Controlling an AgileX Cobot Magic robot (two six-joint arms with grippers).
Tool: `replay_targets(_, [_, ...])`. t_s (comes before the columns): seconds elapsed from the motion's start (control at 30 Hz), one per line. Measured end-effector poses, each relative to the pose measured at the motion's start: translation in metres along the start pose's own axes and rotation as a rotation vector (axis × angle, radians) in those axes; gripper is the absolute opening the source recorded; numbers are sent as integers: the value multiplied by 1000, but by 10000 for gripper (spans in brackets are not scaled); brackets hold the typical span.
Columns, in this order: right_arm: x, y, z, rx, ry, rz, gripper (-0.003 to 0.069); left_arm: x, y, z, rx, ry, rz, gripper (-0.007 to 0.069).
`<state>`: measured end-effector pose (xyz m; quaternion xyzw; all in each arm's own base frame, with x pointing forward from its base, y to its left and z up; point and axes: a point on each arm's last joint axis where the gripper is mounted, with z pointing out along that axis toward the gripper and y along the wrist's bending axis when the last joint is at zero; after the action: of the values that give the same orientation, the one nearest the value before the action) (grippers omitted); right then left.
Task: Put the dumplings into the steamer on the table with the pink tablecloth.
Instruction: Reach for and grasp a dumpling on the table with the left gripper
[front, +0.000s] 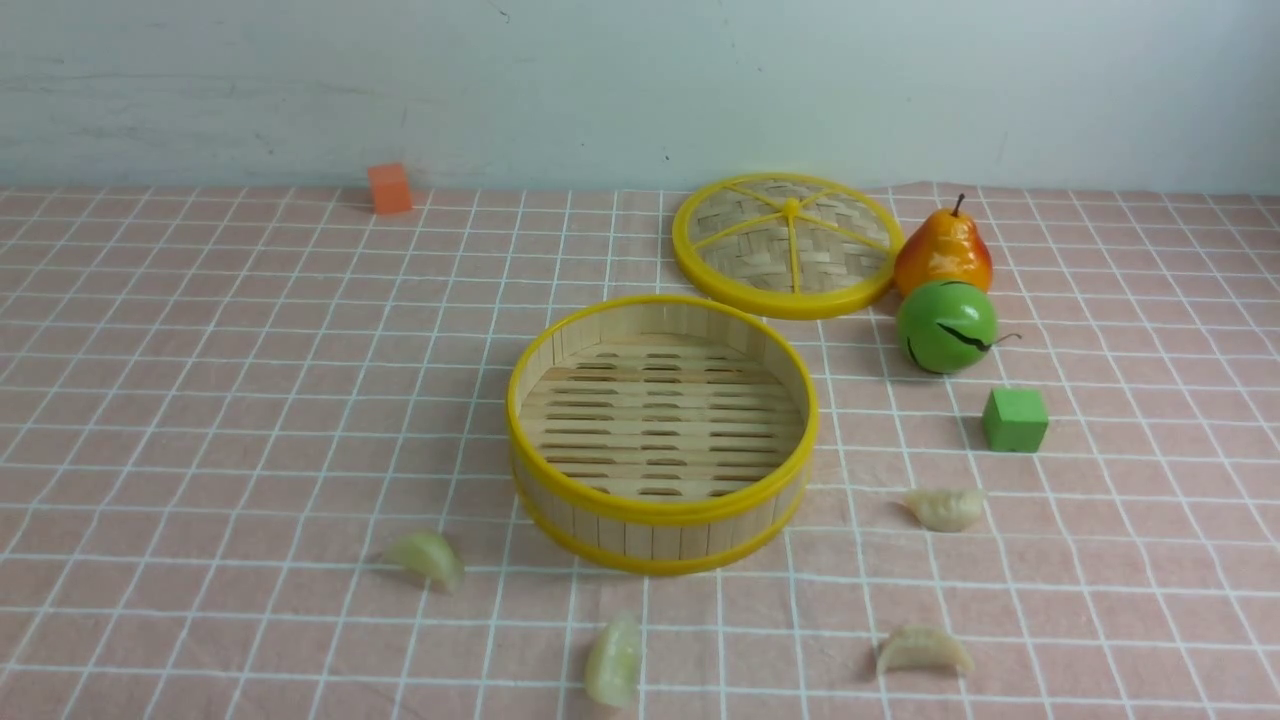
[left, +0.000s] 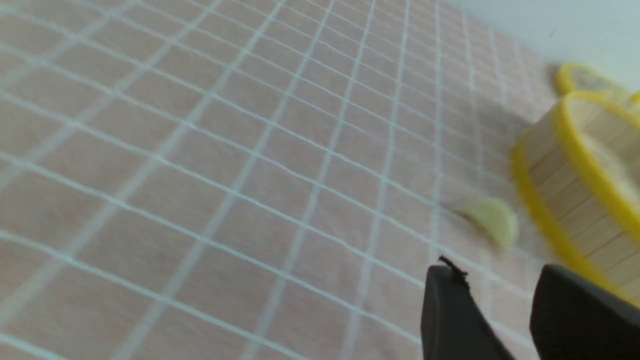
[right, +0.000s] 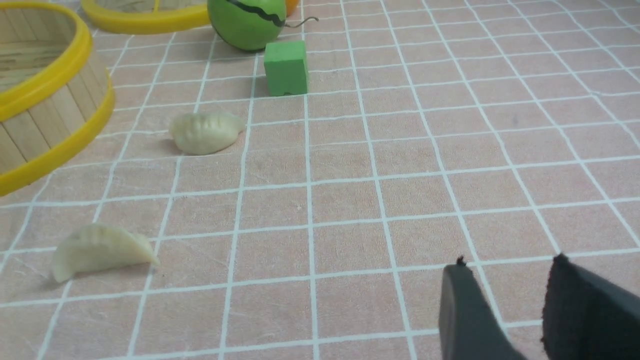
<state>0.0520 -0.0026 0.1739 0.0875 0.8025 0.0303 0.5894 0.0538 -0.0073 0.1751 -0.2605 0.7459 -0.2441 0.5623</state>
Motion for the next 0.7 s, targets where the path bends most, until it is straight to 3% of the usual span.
replay_targets(0.1, [0,6,0,-66,9,247,239,3,-10,-1,98,59,-568,238])
replay_targets(0.13, [0,9,0,-101,19,390,239,3,-12,-1,119,79,-699,238])
replay_targets(0.2, [0,16,-1,-172,47,681,239,4,-15,-1,139,110,-827,238])
replay_targets(0.23, [0,19,-1,-215,69,843,239,4,-16,-1,143,119,-851,238])
replay_targets(0.27, [0,20,-1,-220,75,876,239,5,-16,-2,144,122,-855,238])
replay_targets(0.3, [-2,23,-2,-264,96,1027,239,5,-16,-2,147,128,-870,238])
replay_targets(0.37, [-4,25,-3,-290,97,1100,239,5,-17,-2,152,141,-896,238])
replay_targets(0.57, [-4,25,-3,-296,82,1026,239,9,-20,-3,166,181,-789,238])
replay_targets(0.63, [-4,25,-3,-297,74,948,239,3,-30,-9,208,194,-592,230])
replay_targets(0.7, [-3,26,-3,-299,71,896,239,-1,-36,-12,228,196,-526,215])
